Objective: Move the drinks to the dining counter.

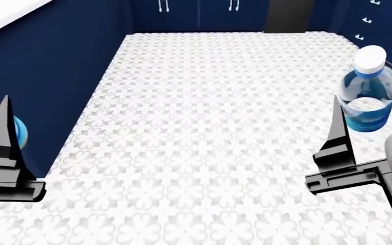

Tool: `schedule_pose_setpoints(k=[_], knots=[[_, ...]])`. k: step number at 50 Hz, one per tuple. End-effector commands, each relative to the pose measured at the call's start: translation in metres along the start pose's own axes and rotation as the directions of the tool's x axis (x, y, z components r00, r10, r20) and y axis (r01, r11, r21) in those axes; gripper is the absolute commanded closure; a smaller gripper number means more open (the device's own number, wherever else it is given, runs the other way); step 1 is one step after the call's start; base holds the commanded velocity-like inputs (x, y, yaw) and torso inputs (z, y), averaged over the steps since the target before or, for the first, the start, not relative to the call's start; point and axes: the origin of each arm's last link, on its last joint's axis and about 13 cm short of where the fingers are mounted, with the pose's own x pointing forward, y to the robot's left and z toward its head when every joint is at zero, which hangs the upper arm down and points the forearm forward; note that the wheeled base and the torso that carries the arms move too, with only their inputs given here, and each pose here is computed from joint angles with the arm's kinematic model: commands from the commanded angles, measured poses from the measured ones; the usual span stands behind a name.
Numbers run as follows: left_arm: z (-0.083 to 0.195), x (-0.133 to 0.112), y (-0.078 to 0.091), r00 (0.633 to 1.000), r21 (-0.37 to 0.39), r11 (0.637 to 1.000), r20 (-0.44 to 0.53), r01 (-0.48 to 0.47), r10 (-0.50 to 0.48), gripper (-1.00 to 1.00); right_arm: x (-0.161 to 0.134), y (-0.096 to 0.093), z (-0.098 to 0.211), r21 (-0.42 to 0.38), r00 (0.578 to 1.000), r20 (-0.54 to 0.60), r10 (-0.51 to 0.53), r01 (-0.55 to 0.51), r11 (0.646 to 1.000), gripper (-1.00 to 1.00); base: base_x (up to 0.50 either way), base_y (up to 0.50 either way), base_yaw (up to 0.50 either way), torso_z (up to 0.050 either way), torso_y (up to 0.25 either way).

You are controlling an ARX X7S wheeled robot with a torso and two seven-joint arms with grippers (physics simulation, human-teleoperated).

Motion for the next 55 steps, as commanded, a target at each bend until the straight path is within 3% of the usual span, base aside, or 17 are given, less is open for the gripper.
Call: schedule_pose_setpoints(k=[1, 6, 27, 55], knots=[[0.0007, 0.0003, 0.0003, 1.000, -0.007, 1.000, 0.005, -0.011, 0.011, 1.00, 0.0023, -0.0019, 0.0008, -0.019, 0.999, 0.018, -0.040, 0.041, 0.999, 1.00, 0.01, 0.39, 0.47, 0.000, 0.000], [0.0008, 0.0004, 0.0003, 1.000, -0.007, 1.000, 0.006, -0.012, 0.012, 1.00, 0.0024, -0.0015, 0.0007, -0.020, 0.999, 0.016, -0.039, 0.040, 0.999, 1.00, 0.00, 0.39, 0.47, 0.000, 0.002], [0.0008, 0.0007, 0.0001, 1.000, -0.004, 1.000, 0.006, -0.012, 0.012, 1.00, 0.0015, -0.0024, 0.0010, -0.005, 0.999, 0.015, -0.041, 0.041, 0.999, 1.00, -0.48, 0.38, 0.00, 0.000, 0.002], [0.0004, 0.0008, -0.0003, 1.000, -0.005, 1.000, 0.005, -0.011, 0.011, 1.00, 0.0035, -0.0011, 0.0004, -0.048, 0.999, 0.004, -0.046, 0.046, 0.998, 1.00, -0.50, 0.34, 0.00, 0.000, 0.002]])
